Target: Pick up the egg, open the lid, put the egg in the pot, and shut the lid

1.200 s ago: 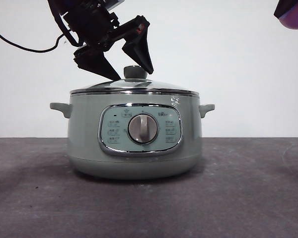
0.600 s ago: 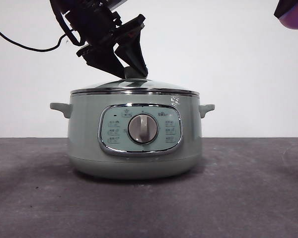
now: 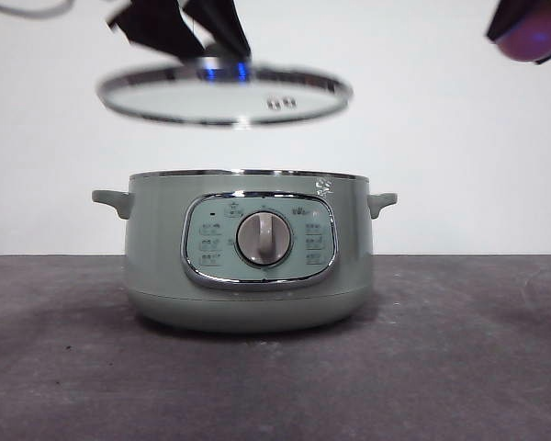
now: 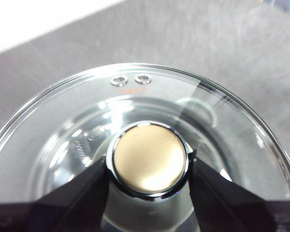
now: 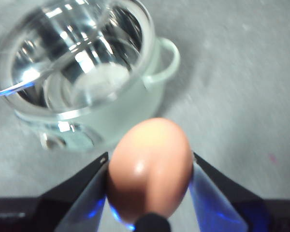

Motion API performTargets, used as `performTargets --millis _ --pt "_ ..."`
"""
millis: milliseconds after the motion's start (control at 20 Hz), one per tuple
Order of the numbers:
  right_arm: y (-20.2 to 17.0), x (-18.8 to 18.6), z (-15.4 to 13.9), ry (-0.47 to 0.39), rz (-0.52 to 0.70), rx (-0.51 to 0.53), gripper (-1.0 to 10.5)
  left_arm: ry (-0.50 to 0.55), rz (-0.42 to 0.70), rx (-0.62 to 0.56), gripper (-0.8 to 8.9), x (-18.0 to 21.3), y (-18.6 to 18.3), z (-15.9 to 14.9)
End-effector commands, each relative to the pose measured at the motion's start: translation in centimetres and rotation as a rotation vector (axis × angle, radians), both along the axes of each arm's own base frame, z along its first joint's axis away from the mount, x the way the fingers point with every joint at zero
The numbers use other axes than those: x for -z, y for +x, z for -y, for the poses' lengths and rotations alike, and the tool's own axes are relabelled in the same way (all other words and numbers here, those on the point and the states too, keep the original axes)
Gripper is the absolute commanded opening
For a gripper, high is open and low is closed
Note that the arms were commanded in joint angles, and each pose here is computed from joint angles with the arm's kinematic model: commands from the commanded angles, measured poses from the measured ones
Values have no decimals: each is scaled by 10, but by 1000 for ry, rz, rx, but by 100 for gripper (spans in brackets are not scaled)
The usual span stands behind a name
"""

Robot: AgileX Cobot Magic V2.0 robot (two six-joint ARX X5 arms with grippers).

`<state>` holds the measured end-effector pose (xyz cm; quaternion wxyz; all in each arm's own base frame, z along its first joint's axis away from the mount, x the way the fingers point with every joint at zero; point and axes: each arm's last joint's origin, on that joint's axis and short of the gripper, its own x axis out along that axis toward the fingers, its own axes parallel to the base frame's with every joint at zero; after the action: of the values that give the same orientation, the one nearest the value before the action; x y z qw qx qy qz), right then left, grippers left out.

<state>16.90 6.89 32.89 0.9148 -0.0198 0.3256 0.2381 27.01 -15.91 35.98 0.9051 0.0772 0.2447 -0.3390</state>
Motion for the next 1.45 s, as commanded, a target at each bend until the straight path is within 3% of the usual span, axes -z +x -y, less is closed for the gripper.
performTargets --millis 50,500,850,1100,1450 --pt "15 1 -14 14 41 -41 -17 -50 80 0 -8 -28 -24 -13" --pt "117 12 -117 -84 -23 -256 -17 -84 206 -73 -8 -83 -134 -79" --pt "177 69 -184 -181 -84 -354 -17 -96 210 -105 -8 -87 -176 -103" --pt "184 109 -199 -318 -96 -363 -17 -91 198 -106 -8 -85 -181 -106" --pt "184 138 -201 -390 -199 -390 -17 -86 190 -105 -8 -84 -181 -106"
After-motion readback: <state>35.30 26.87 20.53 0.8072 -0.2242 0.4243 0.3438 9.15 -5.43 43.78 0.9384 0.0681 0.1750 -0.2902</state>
